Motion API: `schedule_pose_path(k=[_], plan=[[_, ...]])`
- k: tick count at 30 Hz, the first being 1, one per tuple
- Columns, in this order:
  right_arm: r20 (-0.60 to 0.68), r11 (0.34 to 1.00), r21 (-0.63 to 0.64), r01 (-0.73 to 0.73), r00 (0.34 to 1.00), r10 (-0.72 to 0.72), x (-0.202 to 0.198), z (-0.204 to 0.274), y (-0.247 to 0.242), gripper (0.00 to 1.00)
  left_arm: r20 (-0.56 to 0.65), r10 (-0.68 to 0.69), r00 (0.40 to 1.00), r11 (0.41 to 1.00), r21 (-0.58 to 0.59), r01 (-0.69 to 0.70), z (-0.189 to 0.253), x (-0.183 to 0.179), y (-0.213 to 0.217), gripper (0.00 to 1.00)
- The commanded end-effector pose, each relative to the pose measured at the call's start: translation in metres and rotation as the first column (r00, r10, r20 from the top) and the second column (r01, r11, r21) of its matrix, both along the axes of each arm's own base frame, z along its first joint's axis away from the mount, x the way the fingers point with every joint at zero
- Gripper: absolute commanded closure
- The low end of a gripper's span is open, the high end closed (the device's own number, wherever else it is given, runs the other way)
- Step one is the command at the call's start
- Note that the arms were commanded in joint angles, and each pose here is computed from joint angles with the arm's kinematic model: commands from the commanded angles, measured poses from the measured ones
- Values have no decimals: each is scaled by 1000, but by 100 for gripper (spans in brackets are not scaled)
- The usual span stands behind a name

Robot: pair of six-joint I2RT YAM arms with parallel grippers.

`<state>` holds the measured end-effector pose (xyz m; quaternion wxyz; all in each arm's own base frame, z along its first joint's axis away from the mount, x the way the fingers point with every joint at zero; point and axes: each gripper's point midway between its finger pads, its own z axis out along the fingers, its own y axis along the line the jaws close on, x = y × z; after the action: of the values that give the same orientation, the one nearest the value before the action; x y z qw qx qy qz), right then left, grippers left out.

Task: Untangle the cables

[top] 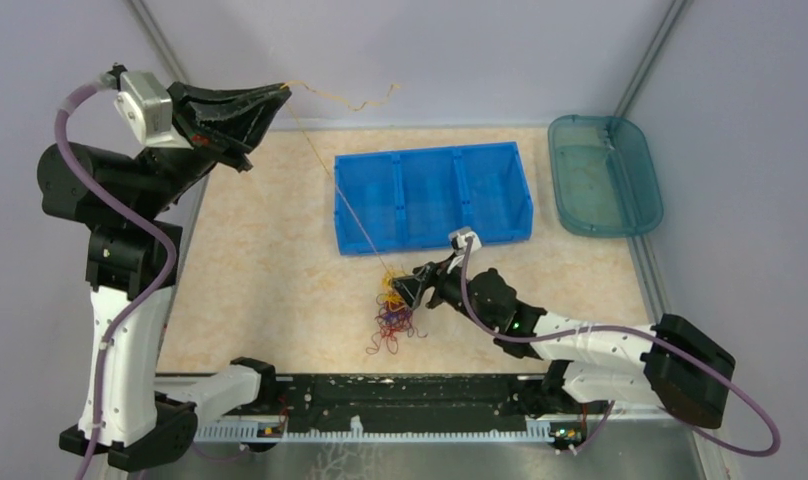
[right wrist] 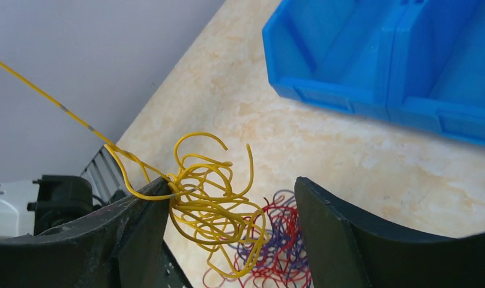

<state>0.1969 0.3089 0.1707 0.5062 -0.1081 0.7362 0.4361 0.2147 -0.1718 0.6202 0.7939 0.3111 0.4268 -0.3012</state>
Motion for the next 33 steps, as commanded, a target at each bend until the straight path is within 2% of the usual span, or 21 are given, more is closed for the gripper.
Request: schedule_pose_path(k=[1,4,6,8,12,16,20,25,28,33], plan=[[-26,974,-212,80,996,-88,11,-56,-23,26,306,121,944,987,-139,-82,88,-46,30,100],[-71,991,-123,59,995,-68,8,-60,-25,25,334,229,914,961,-229,-157,111,-49,50,100],[-123,998,32,54,991,-49,6,-50,-30,25,332,313,890,934,-279,-225,115,-46,63,100],[-115,989,145,36,993,-20,1,-35,-34,27,336,379,862,911,-299,-284,113,-41,73,100],[-99,968,247,-38,993,64,-6,-4,-26,30,305,402,863,906,-272,-326,99,-28,73,100],[-86,940,336,-68,991,102,-10,29,-22,43,271,411,870,908,-203,-366,69,-9,69,100],[-48,959,272,-82,994,99,-6,45,-19,46,222,383,897,923,-127,-363,37,6,59,100],[115,969,188,-160,983,140,-2,77,-8,34,204,220,954,975,-71,-209,30,-7,34,100],[262,951,170,-260,942,210,-5,114,11,32,202,132,970,991,-38,-127,31,-18,23,100],[410,905,91,-416,843,347,-19,158,61,29,175,60,983,998,-12,-59,27,-28,15,100]])
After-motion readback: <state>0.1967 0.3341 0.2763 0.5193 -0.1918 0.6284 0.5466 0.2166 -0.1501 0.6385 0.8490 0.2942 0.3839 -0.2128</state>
